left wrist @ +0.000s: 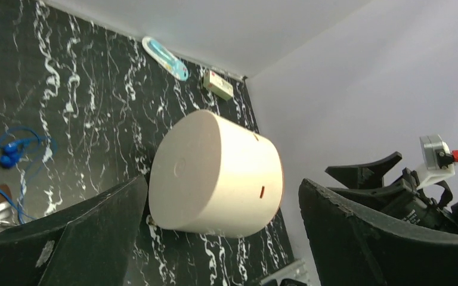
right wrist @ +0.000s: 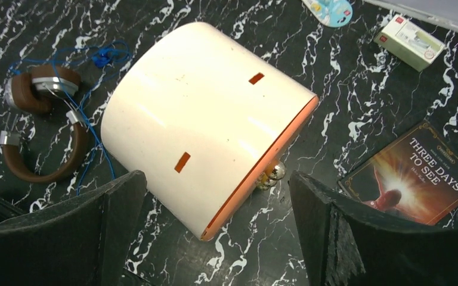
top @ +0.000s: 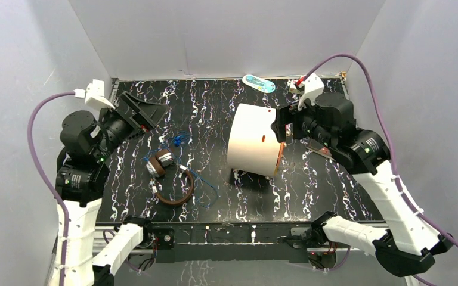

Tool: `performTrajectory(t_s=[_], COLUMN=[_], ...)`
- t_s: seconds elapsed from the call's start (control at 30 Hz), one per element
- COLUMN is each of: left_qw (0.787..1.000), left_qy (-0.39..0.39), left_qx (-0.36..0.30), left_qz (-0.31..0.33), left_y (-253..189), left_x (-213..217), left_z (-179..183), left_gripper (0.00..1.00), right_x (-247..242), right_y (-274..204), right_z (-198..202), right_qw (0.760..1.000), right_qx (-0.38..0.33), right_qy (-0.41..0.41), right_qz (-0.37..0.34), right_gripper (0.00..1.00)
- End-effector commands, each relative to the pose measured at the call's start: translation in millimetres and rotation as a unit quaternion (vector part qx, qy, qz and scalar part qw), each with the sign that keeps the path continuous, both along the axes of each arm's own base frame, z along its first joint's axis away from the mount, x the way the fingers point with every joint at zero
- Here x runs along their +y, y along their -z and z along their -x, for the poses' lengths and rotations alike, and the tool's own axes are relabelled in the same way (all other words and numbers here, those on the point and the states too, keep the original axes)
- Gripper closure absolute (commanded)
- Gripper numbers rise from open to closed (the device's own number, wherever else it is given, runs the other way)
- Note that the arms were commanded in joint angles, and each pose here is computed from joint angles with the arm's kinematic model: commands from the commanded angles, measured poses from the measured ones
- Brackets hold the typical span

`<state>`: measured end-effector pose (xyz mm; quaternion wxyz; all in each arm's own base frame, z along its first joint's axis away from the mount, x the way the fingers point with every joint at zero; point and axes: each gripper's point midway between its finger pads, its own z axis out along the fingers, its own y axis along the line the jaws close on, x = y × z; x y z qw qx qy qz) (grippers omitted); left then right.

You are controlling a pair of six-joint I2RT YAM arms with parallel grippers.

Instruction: Wrap the headphones

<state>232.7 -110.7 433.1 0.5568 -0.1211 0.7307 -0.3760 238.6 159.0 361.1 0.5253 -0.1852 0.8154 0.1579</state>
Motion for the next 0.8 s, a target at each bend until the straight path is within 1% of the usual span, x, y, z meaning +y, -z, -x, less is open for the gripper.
performTrajectory(t_s=[0.0,0.1,0.2,0.33,0.4,0.5,0.6,0.67,0.77], left_qw=[0.996,0.993,0.989,0.981,0.976,0.968,0.963,0.959,0.959], left_qy=[0.057,0.057,0.05,0.022,0.002,-0.034,-0.077,-0.106,-0.141], left_qx=[0.055,0.091,0.137,0.192,0.216,0.246,0.257,0.259,0.244], left_qz=[0.039,0.042,0.033,0.007,-0.007,-0.027,-0.038,-0.039,-0.037], left_y=[23.3,46.5,72.3,102.6,115.1,130.4,137.7,137.7,131.3], left_x=[-15.5,-14.3,-10.6,1.4,9.2,22.8,37.4,46.6,57.5], left_z=[8.6,10.1,15.0,26.1,33.6,47.0,60.3,68.3,77.4], left_gripper=[0.02,0.02,0.02,0.02,0.02,0.02,0.02,0.02,0.02], right_x=[10.2,38.8,66.2,109.3,137.8,184.4,224.1,242.8,256.7], right_y=[-12.6,-10.5,-9.4,-2.5,3.9,21.5,51.0,76.3,117.4], right_z=[-1.1,3.1,5.3,12.2,22.6,54.9,93.3,115.6,137.6], right_qw=[1.0,0.995,0.986,0.965,0.952,0.933,0.913,0.906,0.898], right_qx=[-0.001,0.004,0.015,0.05,0.06,0.072,0.09,0.103,0.134], right_qy=[-0.02,-0.094,-0.15,-0.229,-0.273,-0.334,-0.387,-0.407,-0.419], right_qz=[-0.02,-0.041,-0.076,-0.116,-0.126,-0.117,-0.086,-0.057,-0.023], right_gripper=[0.01,0.01,0.01,0.01,0.01,0.01,0.01,0.01,0.01])
